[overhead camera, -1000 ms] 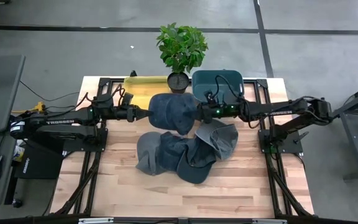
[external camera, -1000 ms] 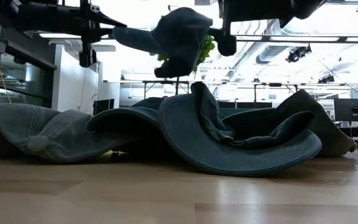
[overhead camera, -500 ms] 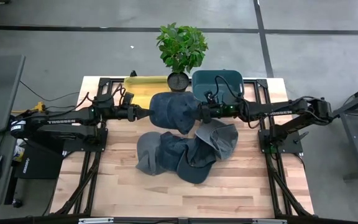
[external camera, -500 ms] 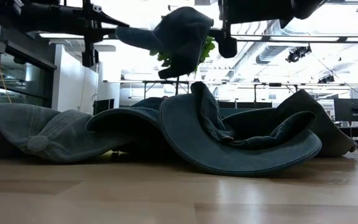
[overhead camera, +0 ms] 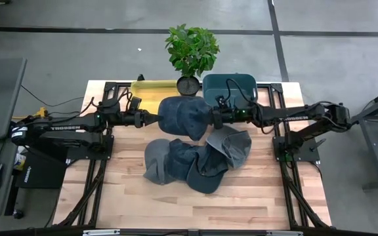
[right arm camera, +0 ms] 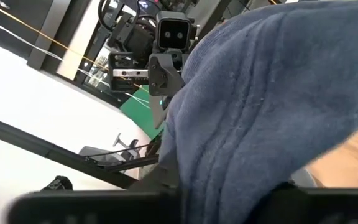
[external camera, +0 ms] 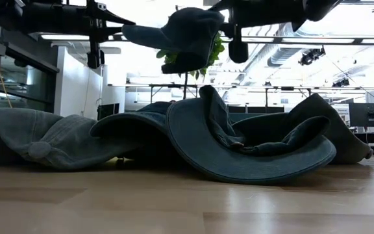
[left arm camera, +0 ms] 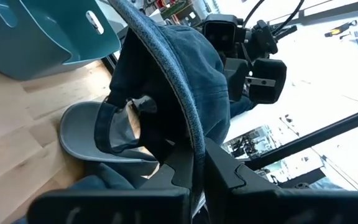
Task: Pick & Place hat
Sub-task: Put the top blue cap into the blue bin
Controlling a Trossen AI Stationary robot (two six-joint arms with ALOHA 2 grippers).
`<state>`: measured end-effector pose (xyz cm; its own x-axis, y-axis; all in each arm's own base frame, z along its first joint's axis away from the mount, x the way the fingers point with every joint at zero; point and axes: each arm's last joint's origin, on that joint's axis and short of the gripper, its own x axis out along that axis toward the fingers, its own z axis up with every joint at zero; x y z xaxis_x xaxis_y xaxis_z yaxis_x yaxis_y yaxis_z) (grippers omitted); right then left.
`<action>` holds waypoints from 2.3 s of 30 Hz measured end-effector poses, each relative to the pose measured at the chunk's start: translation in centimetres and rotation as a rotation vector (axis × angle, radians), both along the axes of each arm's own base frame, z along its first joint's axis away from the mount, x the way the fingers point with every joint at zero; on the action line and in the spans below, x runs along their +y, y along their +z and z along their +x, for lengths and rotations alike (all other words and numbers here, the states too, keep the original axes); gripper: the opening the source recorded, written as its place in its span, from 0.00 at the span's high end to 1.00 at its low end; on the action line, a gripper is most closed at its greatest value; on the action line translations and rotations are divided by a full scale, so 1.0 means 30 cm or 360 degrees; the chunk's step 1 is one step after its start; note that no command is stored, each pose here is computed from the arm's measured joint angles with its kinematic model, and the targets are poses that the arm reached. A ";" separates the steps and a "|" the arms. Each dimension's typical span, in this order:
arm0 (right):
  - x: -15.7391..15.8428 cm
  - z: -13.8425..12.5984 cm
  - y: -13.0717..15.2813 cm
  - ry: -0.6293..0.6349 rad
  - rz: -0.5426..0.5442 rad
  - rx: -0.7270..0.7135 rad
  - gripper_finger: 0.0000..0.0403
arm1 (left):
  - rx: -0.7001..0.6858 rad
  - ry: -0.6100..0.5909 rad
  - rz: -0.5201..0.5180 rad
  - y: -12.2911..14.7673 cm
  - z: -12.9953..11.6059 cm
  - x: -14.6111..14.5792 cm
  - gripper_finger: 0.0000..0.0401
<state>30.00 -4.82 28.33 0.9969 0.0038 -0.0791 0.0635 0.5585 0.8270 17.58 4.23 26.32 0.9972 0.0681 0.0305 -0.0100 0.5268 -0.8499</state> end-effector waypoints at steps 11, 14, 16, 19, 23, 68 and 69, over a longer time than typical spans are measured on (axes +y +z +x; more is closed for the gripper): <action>-0.012 -0.002 0.007 0.0053 -0.0038 -0.0040 0.99 | 0.0001 0.0001 0.0008 0.000 0.000 0.000 0.84; -0.012 -0.002 0.007 0.0053 -0.0038 -0.0039 0.99 | 0.0004 0.0004 0.0047 0.000 0.000 0.000 0.84; -0.012 -0.002 0.007 0.0056 -0.0038 -0.0039 0.99 | 0.0007 0.0017 0.0088 0.000 0.000 0.001 0.83; -0.011 -0.002 0.006 0.0060 -0.0037 -0.0035 0.99 | 0.0010 0.0036 0.0141 0.000 0.000 0.002 0.83; -0.017 -0.008 0.007 0.0056 -0.0038 -0.0014 1.00 | -0.0007 0.0051 0.0213 0.008 -0.009 0.000 0.83; -0.306 -0.477 0.106 -0.0248 -0.0183 0.0364 1.00 | -0.0114 0.0176 0.0435 0.053 -0.056 -0.007 0.31; -0.321 -0.483 0.103 -0.0241 -0.0183 0.0364 1.00 | -0.0114 0.0176 0.0435 0.053 -0.056 -0.007 0.31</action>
<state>15.51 -14.45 31.43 0.9417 -0.1654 -0.2929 0.3304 0.6176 0.7137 15.90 4.04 27.89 0.9789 0.1557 0.1325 -0.0252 0.7350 -0.6776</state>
